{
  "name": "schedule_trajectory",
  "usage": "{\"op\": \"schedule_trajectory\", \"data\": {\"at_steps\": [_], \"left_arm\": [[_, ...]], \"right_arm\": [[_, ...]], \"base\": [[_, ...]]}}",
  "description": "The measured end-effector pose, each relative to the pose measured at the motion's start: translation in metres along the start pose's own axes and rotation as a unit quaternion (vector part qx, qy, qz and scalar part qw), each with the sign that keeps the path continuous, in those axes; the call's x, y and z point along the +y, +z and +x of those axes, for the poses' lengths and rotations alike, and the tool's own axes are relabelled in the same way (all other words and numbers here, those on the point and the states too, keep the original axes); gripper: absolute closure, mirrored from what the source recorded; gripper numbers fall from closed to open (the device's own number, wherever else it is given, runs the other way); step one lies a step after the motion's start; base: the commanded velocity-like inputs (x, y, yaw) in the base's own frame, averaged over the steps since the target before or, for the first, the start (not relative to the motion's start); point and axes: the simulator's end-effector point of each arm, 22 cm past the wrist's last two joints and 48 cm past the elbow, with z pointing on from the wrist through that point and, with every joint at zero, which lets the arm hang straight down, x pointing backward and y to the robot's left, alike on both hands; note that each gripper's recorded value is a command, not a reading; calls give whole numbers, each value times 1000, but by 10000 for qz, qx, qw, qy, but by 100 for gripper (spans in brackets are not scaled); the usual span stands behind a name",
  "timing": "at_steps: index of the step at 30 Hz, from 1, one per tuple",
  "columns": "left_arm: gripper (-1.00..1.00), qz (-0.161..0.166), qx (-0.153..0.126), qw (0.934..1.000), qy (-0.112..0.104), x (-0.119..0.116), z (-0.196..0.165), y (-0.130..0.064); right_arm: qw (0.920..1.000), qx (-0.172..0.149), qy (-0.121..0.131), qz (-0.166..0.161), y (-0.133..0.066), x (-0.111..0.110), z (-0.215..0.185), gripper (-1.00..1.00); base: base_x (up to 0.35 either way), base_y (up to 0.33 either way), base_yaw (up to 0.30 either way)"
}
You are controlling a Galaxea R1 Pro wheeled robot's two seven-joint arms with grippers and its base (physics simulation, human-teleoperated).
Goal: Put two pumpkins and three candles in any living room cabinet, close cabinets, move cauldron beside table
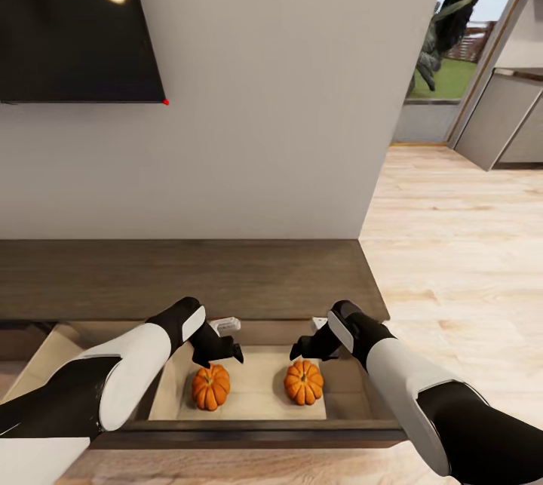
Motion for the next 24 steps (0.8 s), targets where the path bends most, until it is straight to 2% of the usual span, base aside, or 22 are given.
{"op": "schedule_trajectory", "data": {"at_steps": [24], "left_arm": [[-100, -22, -24, 10000, -24, -10, -4, -48]], "right_arm": [[10000, -8, -15, -18, -46, 18, -9, -100]], "base": [[0, 0, 0]]}}
